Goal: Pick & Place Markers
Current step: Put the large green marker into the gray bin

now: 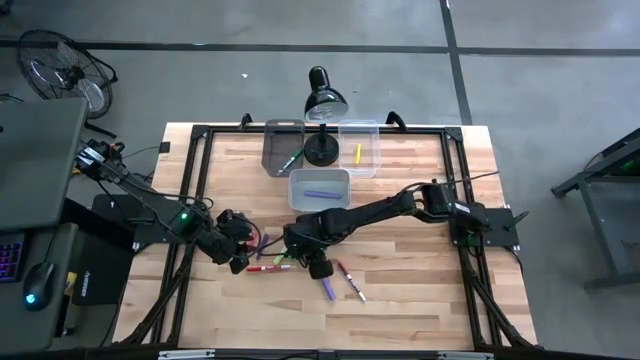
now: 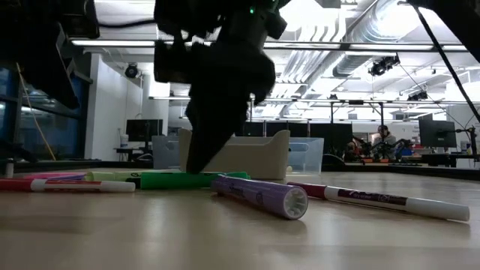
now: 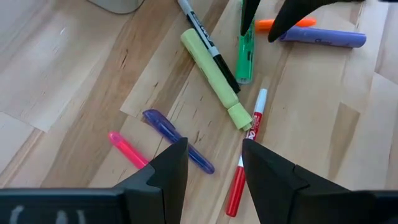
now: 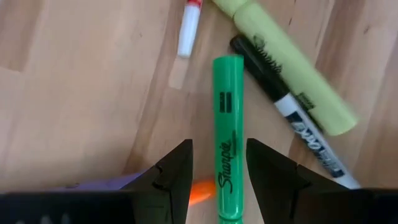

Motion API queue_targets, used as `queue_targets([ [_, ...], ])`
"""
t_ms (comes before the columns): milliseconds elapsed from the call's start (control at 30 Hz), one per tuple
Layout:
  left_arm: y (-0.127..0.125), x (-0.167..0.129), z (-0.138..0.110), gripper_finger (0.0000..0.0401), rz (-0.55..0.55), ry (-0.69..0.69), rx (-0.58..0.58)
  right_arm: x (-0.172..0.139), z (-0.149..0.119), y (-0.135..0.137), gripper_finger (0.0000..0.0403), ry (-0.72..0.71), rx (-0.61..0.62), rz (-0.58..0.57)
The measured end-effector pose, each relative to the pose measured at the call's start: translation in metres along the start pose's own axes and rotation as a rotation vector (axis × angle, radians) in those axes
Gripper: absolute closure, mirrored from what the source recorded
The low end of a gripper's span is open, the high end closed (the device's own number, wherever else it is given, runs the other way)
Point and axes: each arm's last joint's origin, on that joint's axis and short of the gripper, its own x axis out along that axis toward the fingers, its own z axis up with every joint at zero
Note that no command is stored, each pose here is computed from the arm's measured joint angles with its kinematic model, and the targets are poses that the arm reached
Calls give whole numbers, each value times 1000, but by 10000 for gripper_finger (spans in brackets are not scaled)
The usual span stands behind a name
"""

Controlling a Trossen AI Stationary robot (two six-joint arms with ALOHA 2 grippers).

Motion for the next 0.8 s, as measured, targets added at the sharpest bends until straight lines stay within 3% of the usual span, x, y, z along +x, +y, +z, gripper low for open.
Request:
queue_targets([
  [500, 0, 0, 0, 252, -8, 12, -4, 19, -5, -3, 269, 37, 32, 7],
  [800, 0, 0, -1, 252, -11, 27, -2, 24, -9, -3, 330, 68, 8, -19],
])
